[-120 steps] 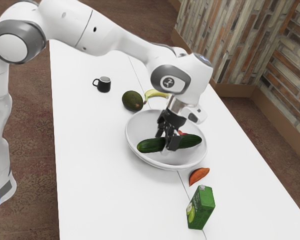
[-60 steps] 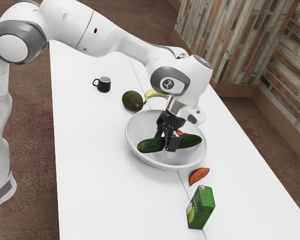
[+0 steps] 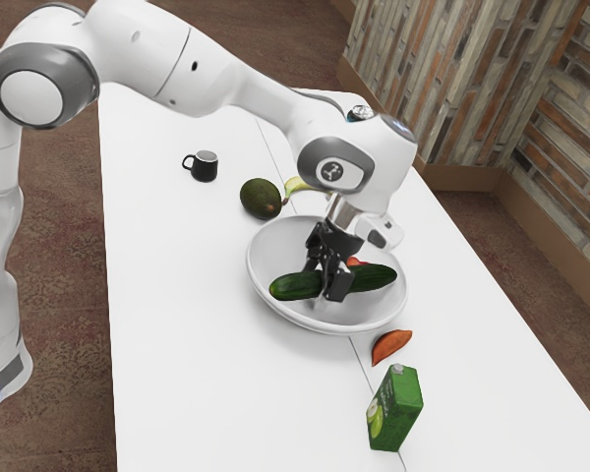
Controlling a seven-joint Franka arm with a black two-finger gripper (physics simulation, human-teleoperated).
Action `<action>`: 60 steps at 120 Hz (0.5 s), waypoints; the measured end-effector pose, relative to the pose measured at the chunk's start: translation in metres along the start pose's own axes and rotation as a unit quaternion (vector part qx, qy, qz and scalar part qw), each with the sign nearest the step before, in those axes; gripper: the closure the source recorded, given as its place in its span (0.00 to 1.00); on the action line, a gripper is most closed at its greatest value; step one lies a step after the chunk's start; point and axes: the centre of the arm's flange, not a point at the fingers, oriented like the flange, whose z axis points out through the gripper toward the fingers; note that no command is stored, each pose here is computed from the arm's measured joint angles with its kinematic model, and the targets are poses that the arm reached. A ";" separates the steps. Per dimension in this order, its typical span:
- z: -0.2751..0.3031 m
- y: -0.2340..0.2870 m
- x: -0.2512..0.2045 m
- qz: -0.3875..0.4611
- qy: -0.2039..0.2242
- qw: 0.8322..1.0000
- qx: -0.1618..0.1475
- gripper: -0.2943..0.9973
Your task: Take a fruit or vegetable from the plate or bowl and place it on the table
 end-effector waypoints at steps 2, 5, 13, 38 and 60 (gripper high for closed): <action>0.001 0.000 0.000 0.000 0.000 1.000 0.000 0.23; 0.001 0.000 0.000 0.000 -0.001 1.000 0.000 0.23; 0.001 0.001 0.001 0.000 -0.001 1.000 0.000 0.32; 0.001 0.001 0.001 -0.002 0.000 1.000 0.000 0.60; -0.003 0.000 0.001 -0.004 0.004 1.000 -0.001 0.63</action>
